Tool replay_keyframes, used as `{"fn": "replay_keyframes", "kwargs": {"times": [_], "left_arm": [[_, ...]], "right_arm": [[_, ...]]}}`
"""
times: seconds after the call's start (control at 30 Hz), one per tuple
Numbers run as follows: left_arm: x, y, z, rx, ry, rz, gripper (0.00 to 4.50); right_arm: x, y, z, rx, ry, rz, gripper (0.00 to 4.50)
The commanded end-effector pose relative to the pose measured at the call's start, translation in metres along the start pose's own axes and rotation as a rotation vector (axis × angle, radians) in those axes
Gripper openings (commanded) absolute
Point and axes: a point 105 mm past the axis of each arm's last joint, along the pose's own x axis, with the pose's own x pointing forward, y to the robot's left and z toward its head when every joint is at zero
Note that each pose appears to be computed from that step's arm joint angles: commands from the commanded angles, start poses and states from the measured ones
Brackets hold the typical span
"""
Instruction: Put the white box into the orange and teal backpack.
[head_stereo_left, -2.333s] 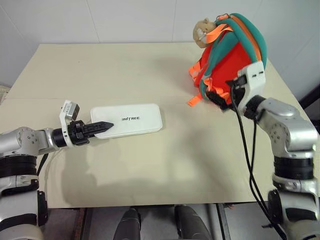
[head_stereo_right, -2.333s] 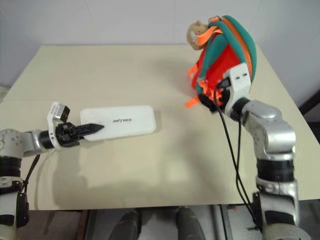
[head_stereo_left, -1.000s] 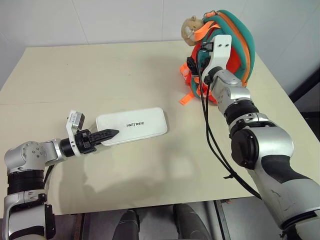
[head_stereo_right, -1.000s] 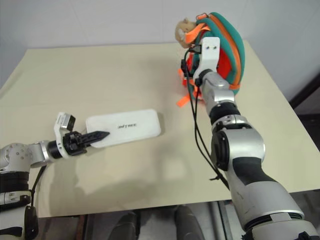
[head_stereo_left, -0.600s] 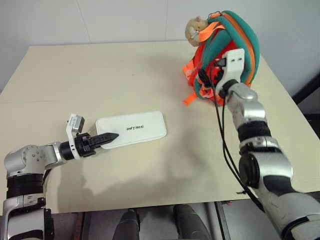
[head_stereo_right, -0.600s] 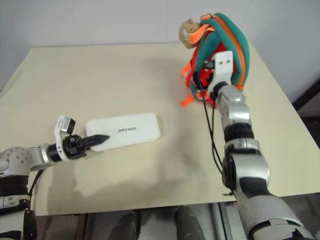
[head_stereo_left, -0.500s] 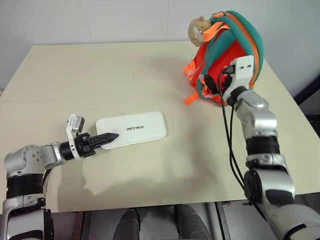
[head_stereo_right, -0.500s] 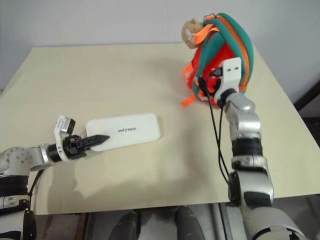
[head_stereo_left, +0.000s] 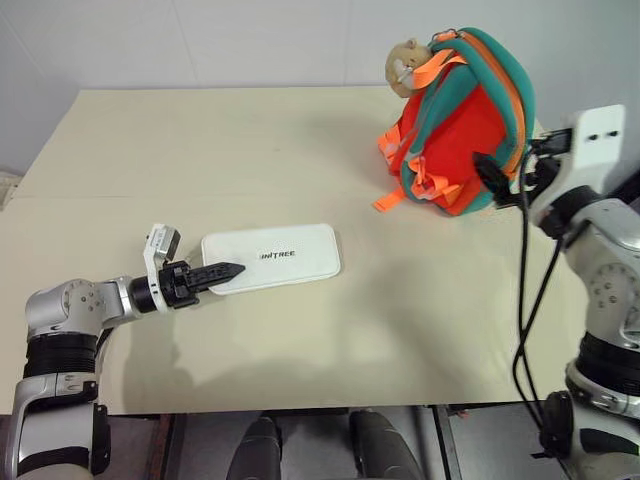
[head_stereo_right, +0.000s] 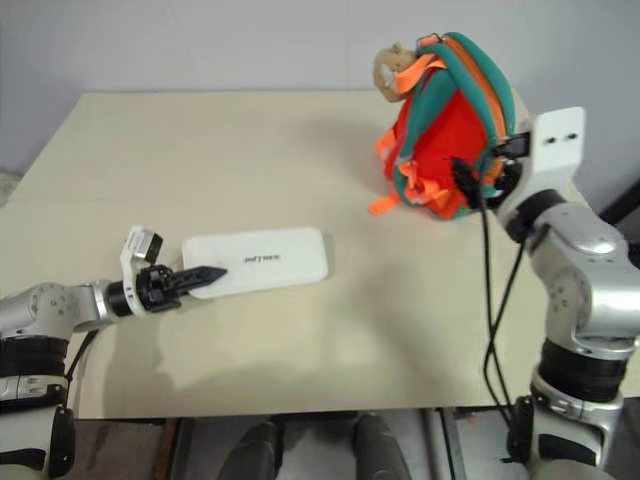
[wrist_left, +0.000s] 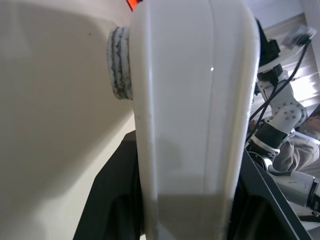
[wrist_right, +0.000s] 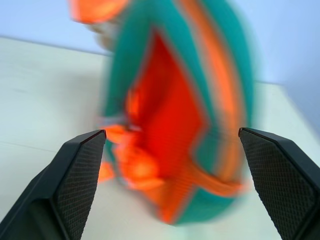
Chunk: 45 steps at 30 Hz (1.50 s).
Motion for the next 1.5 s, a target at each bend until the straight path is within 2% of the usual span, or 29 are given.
{"fn": "replay_keyframes", "kwargs": {"times": [0.03, 0.37, 0.63, 0.8, 1.0, 1.2, 1.43, 1.5], "left_arm": [[-0.001, -0.009, 0.01, 0.046, -0.005, -0.036, 1.48], [-0.004, -0.011, 0.014, 0.054, -0.017, -0.038, 1.48], [-0.009, -0.011, 0.012, 0.055, -0.037, -0.036, 1.48], [-0.007, -0.011, 0.013, 0.058, -0.044, -0.041, 1.48], [-0.006, -0.012, 0.013, 0.061, -0.05, -0.049, 1.48], [-0.007, -0.012, 0.012, 0.061, -0.057, -0.049, 1.48], [-0.003, -0.011, 0.012, 0.064, -0.059, -0.061, 1.48], [-0.002, -0.011, 0.012, 0.066, -0.063, -0.063, 1.48]], "right_arm": [[-0.002, -0.015, 0.01, -0.038, -0.034, -0.031, 4.5], [0.026, -0.028, -0.016, -0.006, 0.03, 0.019, 4.5], [0.048, -0.058, -0.036, -0.027, 0.068, -0.004, 4.5], [0.06, -0.069, -0.027, 0.062, -0.003, 0.011, 4.5], [0.072, -0.057, -0.011, 0.142, -0.052, 0.113, 4.5], [0.072, -0.034, -0.008, 0.174, -0.024, 0.321, 4.5], [0.078, -0.042, -0.022, 0.127, 0.029, 0.297, 4.5], [0.08, -0.043, -0.022, 0.137, 0.017, 0.284, 4.09]]}}
